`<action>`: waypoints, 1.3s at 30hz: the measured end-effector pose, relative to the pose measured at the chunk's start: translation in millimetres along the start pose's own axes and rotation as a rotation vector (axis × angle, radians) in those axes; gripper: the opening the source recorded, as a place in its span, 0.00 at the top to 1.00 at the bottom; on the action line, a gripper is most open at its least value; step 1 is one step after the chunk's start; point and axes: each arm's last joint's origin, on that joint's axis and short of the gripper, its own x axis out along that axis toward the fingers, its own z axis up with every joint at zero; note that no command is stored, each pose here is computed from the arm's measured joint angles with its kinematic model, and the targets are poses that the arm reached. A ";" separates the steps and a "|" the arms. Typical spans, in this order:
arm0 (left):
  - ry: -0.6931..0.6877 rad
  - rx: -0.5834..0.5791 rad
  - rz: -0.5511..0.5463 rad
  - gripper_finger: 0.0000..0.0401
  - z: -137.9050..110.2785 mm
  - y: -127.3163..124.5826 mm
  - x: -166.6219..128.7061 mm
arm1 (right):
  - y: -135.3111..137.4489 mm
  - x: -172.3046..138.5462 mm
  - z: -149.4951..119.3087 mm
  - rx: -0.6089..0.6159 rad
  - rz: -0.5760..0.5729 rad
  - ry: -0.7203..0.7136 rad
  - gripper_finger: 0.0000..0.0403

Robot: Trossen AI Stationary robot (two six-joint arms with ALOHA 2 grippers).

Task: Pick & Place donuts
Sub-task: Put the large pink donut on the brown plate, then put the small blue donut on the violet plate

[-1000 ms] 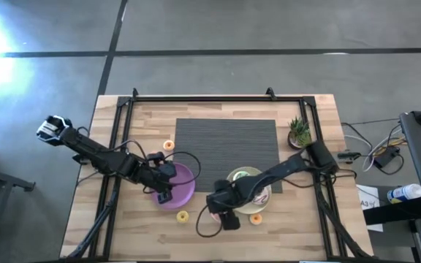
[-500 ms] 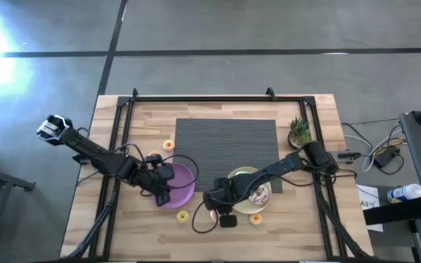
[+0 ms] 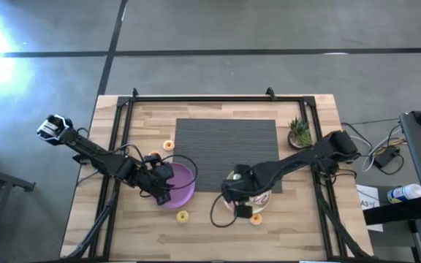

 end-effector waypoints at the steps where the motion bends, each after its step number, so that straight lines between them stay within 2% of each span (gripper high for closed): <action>1: -0.002 -0.001 -0.002 0.55 0.1 -0.2 0.0 | 0.0 7.0 -4.7 0.013 -0.002 0.017 0.93; 7: -0.006 -0.024 -0.007 0.55 0.6 -0.7 0.0 | -4.9 33.6 -15.8 0.091 -0.026 0.012 0.77; 10: -0.009 -0.039 -0.010 0.55 0.9 -1.0 0.0 | -10.0 29.4 -24.2 0.090 -0.108 0.055 0.67; 15: -0.009 -0.040 -0.011 0.55 1.0 -1.1 0.0 | -13.2 23.9 -32.5 0.077 -0.143 0.120 0.53; 18: -0.009 -0.040 -0.013 0.55 0.9 -1.2 -0.1 | -7.6 4.5 -31.4 0.090 -0.113 0.065 0.48; 22: -0.011 -0.044 -0.016 0.55 1.2 -1.5 0.0 | 15.0 -20.8 -42.2 0.078 -0.042 -0.037 0.45; 26: -0.014 -0.045 -0.018 0.55 1.4 -1.7 0.0 | 46.5 -14.5 -66.0 0.132 0.015 -0.018 0.46; 29: -0.014 -0.045 -0.018 0.55 1.4 -1.7 0.0 | 77.1 -9.5 -77.4 0.120 0.079 -0.054 0.46; 34: -0.017 -0.034 -0.017 0.55 1.6 -1.7 0.0 | 103.6 9.9 -92.8 0.120 0.031 -0.025 0.46; 39: -0.017 -0.031 -0.016 0.55 1.6 -1.7 0.0 | 105.6 31.6 -96.1 0.184 -0.050 -0.014 0.46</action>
